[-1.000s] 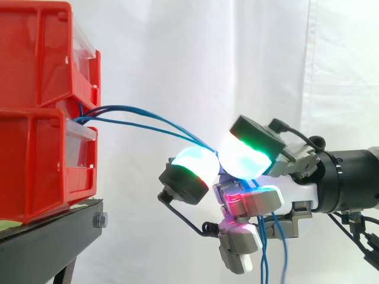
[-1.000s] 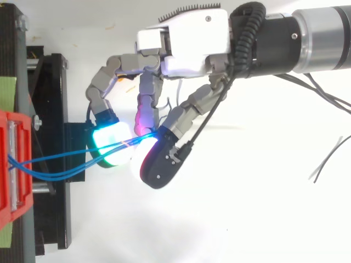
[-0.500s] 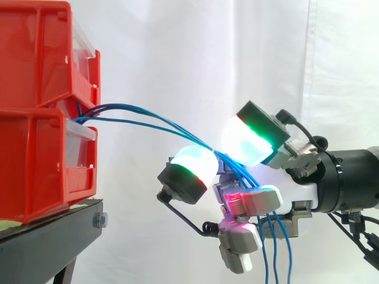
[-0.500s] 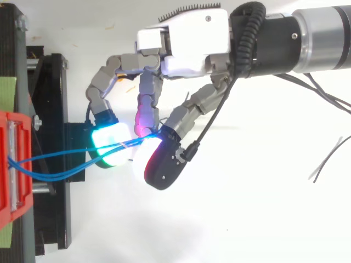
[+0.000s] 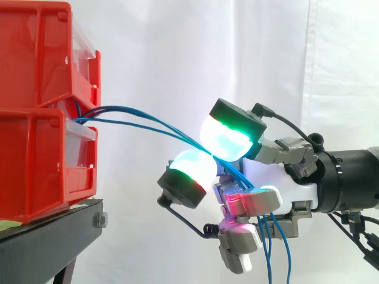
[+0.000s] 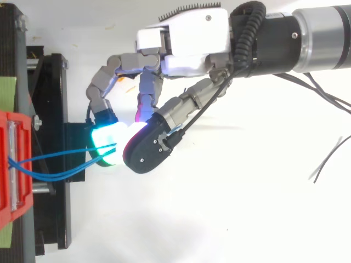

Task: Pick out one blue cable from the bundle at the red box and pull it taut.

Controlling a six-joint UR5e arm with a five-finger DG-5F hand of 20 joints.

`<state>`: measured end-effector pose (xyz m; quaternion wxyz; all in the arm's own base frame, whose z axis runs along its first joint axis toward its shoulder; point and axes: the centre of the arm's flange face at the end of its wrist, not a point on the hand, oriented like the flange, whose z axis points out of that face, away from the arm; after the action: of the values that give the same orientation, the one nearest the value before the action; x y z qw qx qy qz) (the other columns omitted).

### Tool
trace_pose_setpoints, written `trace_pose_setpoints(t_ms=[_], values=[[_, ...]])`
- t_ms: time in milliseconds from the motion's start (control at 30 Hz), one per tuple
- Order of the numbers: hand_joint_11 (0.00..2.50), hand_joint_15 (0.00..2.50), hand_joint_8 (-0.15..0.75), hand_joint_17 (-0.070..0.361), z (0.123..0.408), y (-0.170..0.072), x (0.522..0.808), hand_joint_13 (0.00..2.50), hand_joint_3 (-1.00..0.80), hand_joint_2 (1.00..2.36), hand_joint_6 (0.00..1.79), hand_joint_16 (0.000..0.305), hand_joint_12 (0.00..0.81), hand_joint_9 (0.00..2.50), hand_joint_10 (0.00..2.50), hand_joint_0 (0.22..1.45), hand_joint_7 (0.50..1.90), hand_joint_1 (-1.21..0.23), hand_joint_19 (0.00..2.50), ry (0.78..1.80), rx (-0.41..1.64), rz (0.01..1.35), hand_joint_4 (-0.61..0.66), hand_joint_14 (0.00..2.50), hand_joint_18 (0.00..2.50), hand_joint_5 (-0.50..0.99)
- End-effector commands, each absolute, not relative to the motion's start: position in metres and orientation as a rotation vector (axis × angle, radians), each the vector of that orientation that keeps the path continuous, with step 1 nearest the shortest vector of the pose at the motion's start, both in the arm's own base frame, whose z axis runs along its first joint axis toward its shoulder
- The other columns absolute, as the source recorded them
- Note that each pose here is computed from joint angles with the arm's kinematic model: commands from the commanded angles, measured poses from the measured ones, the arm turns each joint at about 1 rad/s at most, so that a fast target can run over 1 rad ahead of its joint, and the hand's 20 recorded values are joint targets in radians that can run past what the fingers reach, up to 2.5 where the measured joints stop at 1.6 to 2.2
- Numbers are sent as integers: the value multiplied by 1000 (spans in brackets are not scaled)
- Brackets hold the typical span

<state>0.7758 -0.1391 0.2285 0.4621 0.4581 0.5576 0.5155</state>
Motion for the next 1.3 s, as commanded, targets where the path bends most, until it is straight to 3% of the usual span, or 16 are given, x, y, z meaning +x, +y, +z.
trace_pose_setpoints(t_ms=[0,200,433,700,1267], values=[[943,763,244,104,229,-139,776,1183,-178,1023,924,46,340,1385,34,615,1006,-861,683,1372,1126,1266,-5,28,931,-68],[947,762,246,104,229,-139,776,1174,-208,1023,938,46,337,1358,33,701,1027,-911,665,1369,1122,1268,-59,30,937,-83],[946,764,240,101,228,-139,776,1182,-500,1000,958,45,327,1367,34,789,1108,-892,670,1371,1125,1267,-184,29,937,-92],[945,771,233,99,229,-139,775,1198,-500,1000,968,44,320,1400,35,745,1049,-908,656,1372,1127,1267,-243,29,949,-85],[919,771,188,96,228,-140,775,1205,-500,1000,954,43,307,1434,34,669,1086,-941,654,1377,1125,1271,-284,32,952,-70]])
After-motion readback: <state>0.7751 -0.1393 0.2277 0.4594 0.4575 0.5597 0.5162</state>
